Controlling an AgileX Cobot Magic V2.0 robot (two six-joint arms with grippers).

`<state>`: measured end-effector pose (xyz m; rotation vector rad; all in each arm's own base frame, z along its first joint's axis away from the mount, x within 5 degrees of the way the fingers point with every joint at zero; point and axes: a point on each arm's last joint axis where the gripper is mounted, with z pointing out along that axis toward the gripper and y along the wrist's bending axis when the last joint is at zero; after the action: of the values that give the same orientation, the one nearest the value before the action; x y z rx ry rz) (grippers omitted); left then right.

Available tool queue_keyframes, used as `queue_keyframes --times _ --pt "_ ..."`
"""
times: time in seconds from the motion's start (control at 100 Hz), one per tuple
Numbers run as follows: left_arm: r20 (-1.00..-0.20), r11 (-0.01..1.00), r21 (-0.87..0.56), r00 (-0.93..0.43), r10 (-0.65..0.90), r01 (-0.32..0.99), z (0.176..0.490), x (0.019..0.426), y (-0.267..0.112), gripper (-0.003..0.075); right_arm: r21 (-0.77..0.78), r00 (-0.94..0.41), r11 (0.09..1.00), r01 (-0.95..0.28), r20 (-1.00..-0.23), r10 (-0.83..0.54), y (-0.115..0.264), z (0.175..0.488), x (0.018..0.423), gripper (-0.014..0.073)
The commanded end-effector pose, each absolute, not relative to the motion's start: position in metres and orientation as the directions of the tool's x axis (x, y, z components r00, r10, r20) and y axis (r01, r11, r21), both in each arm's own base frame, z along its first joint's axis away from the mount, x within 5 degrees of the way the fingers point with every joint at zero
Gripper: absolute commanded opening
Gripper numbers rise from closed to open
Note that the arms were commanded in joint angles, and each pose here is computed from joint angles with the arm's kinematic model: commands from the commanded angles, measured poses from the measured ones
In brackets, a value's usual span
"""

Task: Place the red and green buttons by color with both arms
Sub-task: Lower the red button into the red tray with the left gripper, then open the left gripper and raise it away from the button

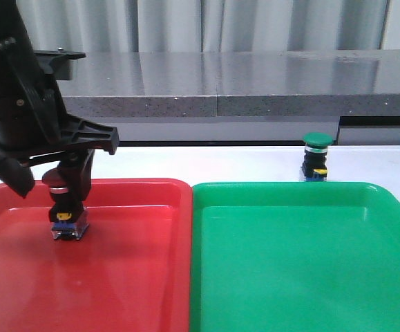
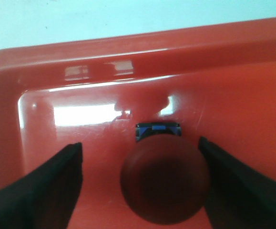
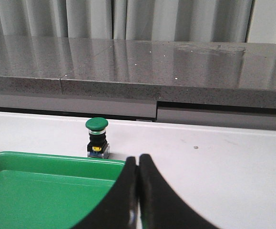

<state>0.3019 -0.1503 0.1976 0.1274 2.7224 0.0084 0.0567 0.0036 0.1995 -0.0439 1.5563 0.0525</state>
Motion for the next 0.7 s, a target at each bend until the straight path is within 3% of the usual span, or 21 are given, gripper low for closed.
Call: queue_keyframes --times 0.0,0.36,0.69 --pt "-0.467 0.996 -0.003 -0.881 0.081 0.093 0.218 0.303 -0.153 0.0615 0.002 0.116 0.999 -0.051 -0.993 0.008 0.003 0.212 0.054 -0.0067" --pt "-0.538 0.994 -0.016 -0.839 0.080 0.105 0.245 0.297 -0.148 0.0629 0.002 0.116 0.999 -0.051 -0.993 0.008 0.003 0.212 0.054 -0.0067" --pt "-0.733 0.998 0.015 -0.679 0.047 0.053 0.302 0.284 -0.127 0.0629 0.002 0.116 0.999 -0.051 -0.993 0.008 0.003 0.212 0.054 -0.0067"
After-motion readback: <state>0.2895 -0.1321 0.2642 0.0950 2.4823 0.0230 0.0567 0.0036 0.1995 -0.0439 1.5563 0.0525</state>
